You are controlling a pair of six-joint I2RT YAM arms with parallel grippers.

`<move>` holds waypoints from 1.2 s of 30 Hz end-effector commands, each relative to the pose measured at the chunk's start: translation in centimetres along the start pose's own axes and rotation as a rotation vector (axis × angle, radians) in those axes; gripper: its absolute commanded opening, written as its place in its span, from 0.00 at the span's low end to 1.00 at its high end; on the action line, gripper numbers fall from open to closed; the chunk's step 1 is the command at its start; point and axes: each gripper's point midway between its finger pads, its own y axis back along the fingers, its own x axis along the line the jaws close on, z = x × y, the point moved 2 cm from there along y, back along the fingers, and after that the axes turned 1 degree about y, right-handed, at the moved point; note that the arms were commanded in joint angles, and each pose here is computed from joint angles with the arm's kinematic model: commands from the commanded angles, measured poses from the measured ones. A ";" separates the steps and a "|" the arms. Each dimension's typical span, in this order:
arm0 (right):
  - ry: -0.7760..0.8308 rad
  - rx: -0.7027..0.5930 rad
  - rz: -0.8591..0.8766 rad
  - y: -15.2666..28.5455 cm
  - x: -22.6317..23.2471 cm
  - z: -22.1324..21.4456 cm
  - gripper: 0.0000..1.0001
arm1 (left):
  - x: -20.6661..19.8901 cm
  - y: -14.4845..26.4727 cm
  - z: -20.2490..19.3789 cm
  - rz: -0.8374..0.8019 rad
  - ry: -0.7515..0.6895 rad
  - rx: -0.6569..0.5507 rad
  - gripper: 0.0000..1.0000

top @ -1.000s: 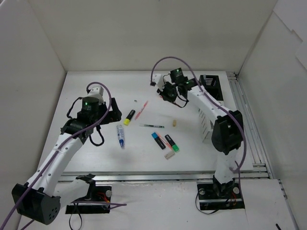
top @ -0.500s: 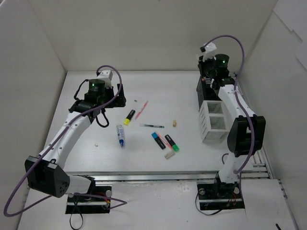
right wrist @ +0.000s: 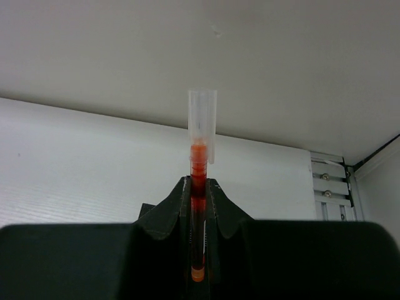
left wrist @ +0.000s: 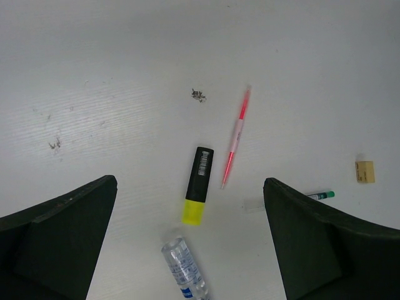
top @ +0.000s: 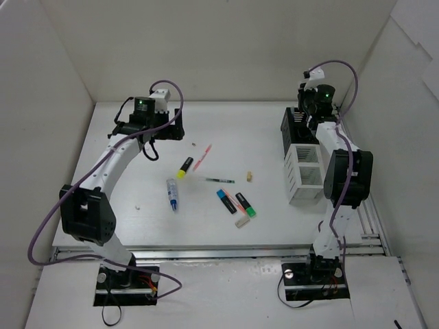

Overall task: Sort the stationery into containers
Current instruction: Place the pen in the storage box.

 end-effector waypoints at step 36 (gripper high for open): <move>-0.145 -0.365 -0.010 16.9 1.6 12.4 0.98 | -6.8 -14.9 -7.3 -0.091 -0.337 0.320 0.91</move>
